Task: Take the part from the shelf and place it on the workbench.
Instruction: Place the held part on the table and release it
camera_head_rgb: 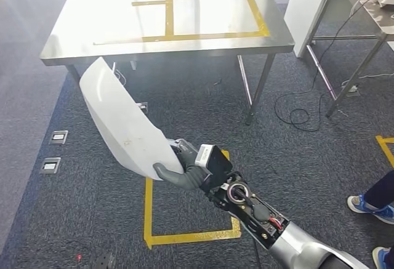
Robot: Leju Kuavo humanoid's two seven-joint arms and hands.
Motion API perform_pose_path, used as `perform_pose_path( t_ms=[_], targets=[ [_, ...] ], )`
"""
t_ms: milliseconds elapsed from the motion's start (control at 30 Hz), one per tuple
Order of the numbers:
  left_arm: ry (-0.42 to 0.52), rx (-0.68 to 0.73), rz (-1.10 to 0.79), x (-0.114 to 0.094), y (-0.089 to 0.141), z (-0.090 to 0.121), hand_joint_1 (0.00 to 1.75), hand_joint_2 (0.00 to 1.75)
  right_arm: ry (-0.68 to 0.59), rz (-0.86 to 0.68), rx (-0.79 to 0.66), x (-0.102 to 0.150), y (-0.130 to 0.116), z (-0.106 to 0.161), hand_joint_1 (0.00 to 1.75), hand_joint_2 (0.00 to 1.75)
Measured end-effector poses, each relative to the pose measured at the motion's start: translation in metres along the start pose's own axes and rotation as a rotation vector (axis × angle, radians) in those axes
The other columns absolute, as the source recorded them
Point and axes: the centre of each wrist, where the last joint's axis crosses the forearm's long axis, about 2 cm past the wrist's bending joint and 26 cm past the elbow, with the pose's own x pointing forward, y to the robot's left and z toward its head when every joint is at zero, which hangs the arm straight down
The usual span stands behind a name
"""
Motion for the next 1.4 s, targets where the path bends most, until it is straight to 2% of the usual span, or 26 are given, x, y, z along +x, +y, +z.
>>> perform_pose_path(
  t_ms=[733, 867, 1167, 1400],
  targets=[
    [0.002, -0.027, -0.002, -0.001, -0.007, 0.001, 0.00, 1.75, 0.025, 0.007, -0.035, -0.004, -0.001, 0.006, 1.75, 1.75],
    [0.014, -0.019, 0.014, -0.006, -0.007, 0.002, 0.00, 1.75, 0.036, -0.002, -0.033, -0.006, 0.000, 0.009, 1.75, 1.75],
    [0.016, 0.011, 0.029, -0.002, -0.006, 0.001, 0.00, 1.75, 0.028, -0.006, -0.025, -0.005, -0.003, 0.009, 1.75, 1.75],
    [0.014, 0.028, 0.002, -0.002, 0.000, 0.000, 0.00, 1.75, 0.044, 0.019, -0.079, -0.006, -0.003, 0.014, 1.75, 1.75]
  ],
)
